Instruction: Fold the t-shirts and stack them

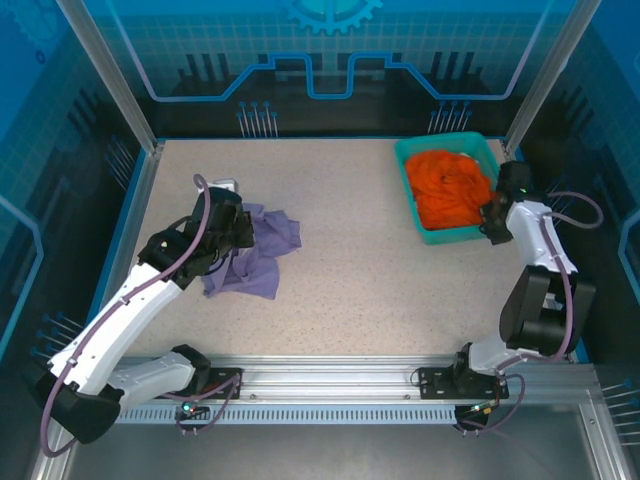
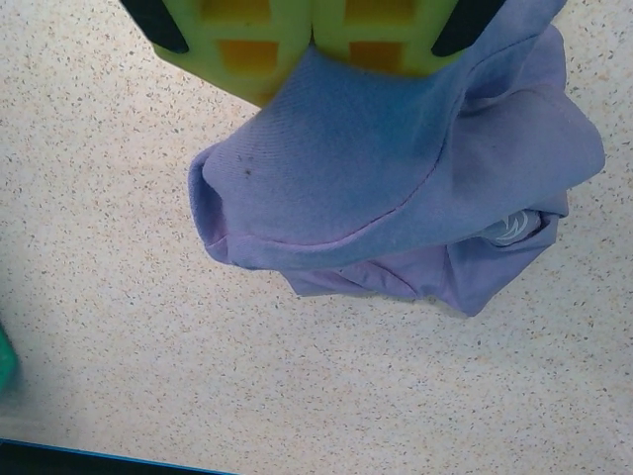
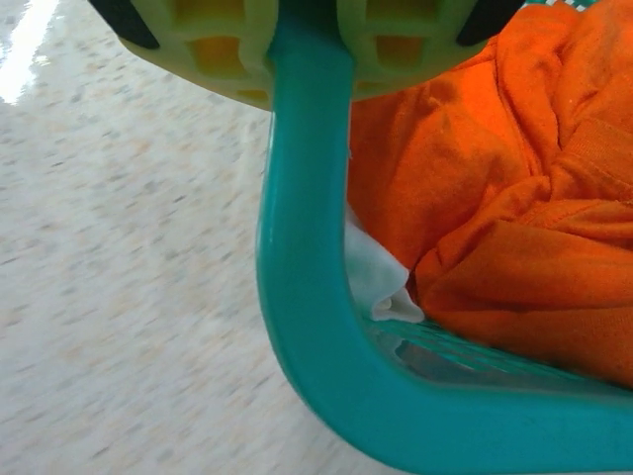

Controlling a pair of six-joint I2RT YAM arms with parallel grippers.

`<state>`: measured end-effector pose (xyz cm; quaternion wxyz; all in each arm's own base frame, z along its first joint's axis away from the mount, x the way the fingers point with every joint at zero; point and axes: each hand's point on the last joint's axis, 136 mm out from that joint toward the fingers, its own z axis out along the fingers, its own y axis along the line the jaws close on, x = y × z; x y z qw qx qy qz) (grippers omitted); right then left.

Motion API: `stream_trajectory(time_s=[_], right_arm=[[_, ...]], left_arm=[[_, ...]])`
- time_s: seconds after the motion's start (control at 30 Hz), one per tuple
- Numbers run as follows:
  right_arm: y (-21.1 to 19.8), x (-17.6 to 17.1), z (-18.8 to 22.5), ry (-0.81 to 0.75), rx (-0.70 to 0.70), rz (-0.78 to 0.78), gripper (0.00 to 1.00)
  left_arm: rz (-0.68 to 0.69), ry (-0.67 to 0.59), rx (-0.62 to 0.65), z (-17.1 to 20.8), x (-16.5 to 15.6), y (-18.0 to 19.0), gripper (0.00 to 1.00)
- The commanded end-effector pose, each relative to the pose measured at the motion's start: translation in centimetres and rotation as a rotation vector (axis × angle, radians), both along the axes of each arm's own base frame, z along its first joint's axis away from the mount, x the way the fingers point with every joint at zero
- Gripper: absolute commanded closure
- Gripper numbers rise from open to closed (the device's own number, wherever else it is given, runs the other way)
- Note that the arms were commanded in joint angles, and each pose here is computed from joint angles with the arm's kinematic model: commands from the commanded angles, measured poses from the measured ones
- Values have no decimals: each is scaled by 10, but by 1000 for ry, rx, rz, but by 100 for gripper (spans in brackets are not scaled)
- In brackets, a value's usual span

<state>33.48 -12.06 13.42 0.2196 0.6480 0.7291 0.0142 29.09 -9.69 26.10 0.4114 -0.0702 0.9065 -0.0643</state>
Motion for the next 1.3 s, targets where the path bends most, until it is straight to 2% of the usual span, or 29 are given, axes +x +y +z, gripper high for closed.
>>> stream_trajectory(time_s=[0.0, 0.47, 0.6, 1.0, 1.03, 1.13, 1.2, 1.27], right_arm=[[-32, -26, -6, 90, -74, -107, 100], [-96, 20, -8, 92, -104, -141, 100], [-105, 30, -10, 98, -114, -158, 100], [-109, 55, -41, 89, -15, -261, 100], [-110, 58, -43, 81, -13, -260, 97], [-110, 71, -42, 47, -23, -242, 77], [-111, 79, -33, 33, -56, -217, 55], [-112, 86, -21, 15, -91, -190, 36]], left_arm=[[-22, -29, -34, 6, -1, -7, 100], [-41, -46, -23, 8, -3, -10, 100], [-44, -42, -23, 6, -2, -11, 100], [-46, -30, -10, 1, 2, -12, 100], [-47, -30, -11, 1, 2, -13, 100], [-50, -27, -9, -1, 3, -13, 100], [-50, -28, -7, -2, 4, -14, 100], [-53, -23, -4, -3, 4, -14, 100]])
